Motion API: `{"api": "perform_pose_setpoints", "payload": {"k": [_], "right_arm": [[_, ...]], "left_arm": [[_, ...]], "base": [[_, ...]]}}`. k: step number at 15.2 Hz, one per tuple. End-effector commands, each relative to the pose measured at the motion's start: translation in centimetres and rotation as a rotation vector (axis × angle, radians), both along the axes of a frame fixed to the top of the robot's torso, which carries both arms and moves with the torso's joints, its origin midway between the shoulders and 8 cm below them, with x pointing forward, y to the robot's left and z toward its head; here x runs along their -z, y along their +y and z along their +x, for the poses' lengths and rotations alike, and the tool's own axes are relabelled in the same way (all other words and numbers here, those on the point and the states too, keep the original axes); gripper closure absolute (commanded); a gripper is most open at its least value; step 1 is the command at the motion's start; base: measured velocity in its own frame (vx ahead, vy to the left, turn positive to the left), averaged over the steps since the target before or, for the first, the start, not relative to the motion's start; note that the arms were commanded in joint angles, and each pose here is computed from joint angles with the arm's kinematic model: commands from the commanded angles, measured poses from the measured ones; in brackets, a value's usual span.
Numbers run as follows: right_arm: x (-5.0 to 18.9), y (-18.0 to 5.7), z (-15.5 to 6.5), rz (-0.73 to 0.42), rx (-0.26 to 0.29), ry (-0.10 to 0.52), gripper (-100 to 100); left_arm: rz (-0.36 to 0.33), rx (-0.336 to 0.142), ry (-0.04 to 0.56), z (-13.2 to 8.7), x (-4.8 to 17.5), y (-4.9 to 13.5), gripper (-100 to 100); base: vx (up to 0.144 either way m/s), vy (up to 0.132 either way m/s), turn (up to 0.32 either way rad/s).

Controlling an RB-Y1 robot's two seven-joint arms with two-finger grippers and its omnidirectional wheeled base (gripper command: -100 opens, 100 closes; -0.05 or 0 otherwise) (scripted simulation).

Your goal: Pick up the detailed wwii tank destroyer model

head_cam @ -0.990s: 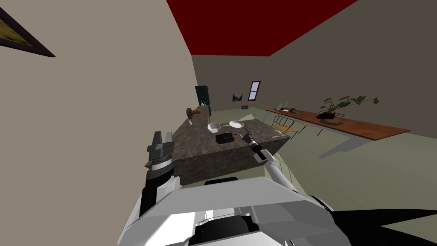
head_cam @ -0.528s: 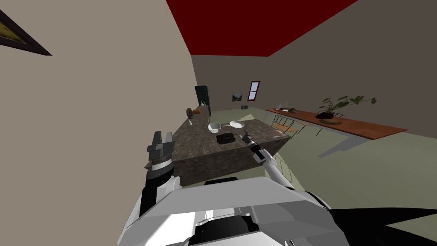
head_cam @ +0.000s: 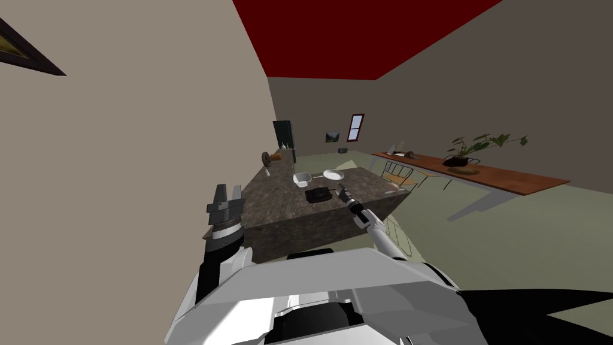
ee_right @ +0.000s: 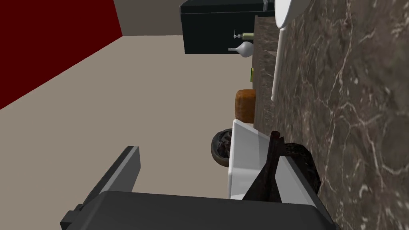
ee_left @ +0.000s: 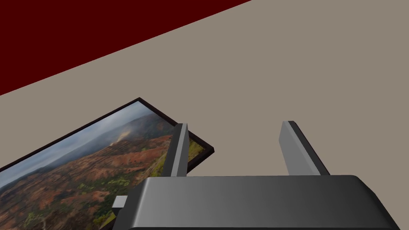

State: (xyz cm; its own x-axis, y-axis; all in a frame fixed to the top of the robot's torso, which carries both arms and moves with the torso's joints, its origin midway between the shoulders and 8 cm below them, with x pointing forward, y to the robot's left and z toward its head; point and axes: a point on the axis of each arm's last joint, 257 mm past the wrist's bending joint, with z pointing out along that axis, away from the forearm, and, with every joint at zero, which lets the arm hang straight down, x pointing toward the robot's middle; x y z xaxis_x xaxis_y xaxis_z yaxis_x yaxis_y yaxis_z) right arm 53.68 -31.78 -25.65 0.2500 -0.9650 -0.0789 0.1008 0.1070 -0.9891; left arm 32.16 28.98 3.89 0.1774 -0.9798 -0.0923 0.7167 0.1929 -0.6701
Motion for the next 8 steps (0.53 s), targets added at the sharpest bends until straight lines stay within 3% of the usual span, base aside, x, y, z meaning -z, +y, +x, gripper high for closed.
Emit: {"api": "perform_pose_setpoints", "payload": {"k": [1,7,8], "right_arm": [[0.6,0.1,0.1,-0.038,0.004,0.005,-100],[3.3,0.8,0.0,-0.120,0.007,0.043,-100],[2.6,0.7,0.1,-0.107,0.007,0.033,-100]], "left_arm": [[0.000,0.000,0.000,0.0,0.0,0.0,0],[0.000,0.000,0.000,0.0,0.0,0.0,0],[0.000,0.000,0.000,0.0,0.0,0.0,0]], "base": [[0.039,0.039,-0.004],[0.052,0.035,0.008],[0.030,0.020,0.004]]}}
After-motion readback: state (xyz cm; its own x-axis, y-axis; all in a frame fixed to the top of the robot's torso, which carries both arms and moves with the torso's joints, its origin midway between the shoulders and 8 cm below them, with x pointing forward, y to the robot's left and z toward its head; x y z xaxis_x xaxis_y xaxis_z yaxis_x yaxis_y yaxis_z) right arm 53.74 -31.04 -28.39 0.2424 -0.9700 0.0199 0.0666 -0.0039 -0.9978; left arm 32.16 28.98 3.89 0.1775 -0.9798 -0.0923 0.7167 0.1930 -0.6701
